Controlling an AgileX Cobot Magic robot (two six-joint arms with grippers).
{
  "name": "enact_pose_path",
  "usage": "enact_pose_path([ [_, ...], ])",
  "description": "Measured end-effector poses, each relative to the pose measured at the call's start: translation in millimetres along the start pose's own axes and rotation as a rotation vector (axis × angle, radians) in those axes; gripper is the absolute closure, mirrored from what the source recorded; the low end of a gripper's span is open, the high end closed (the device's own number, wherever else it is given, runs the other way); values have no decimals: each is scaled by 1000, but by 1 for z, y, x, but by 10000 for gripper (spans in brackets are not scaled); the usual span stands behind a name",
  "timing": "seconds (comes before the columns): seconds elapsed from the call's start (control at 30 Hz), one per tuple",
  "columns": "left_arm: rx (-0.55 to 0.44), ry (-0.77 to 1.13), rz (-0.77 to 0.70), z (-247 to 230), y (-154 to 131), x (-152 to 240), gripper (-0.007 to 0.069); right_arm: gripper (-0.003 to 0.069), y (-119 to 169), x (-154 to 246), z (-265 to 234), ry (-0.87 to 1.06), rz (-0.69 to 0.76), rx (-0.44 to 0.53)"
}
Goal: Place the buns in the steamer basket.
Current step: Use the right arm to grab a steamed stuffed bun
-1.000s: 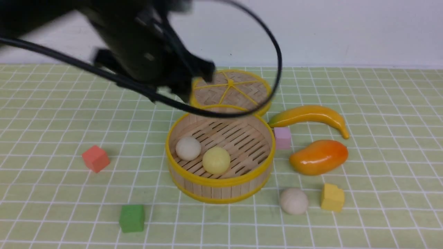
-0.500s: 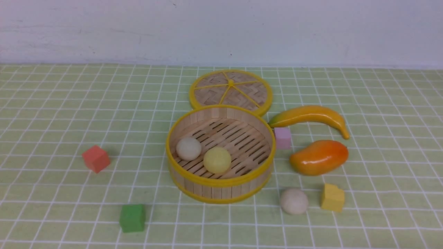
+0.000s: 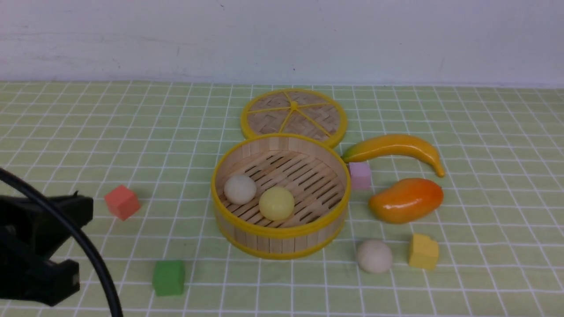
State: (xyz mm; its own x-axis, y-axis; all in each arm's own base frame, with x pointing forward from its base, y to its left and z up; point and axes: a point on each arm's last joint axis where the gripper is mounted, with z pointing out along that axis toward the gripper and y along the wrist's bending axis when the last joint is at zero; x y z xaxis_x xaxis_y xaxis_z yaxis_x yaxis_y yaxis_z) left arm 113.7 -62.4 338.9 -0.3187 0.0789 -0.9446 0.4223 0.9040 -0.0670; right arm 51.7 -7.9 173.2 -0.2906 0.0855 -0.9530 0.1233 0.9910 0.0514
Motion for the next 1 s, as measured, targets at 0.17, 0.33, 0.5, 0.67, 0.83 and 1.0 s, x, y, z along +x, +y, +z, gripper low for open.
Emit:
enact_pose_path([
  [0.17, 28, -71, -2, 0, -3, -6, 638, 419, 0, 0, 0, 0, 0, 0],
  [0.33, 33, -82, -4, 0, -3, -7, 638, 419, 0, 0, 0, 0, 0, 0],
  [0.5, 29, -83, 7, 0, -3, -8, 638, 419, 0, 0, 0, 0, 0, 0],
  [0.67, 28, -84, 9, 0, -3, -8, 638, 419, 0, 0, 0, 0, 0, 0],
  [0.83, 31, -90, 5, 0, -3, -8, 638, 419, 0, 0, 0, 0, 0, 0],
  [1.0, 57, -112, -48, 2, -4, -2, 638, 419, 0, 0, 0, 0, 1, 0],
])
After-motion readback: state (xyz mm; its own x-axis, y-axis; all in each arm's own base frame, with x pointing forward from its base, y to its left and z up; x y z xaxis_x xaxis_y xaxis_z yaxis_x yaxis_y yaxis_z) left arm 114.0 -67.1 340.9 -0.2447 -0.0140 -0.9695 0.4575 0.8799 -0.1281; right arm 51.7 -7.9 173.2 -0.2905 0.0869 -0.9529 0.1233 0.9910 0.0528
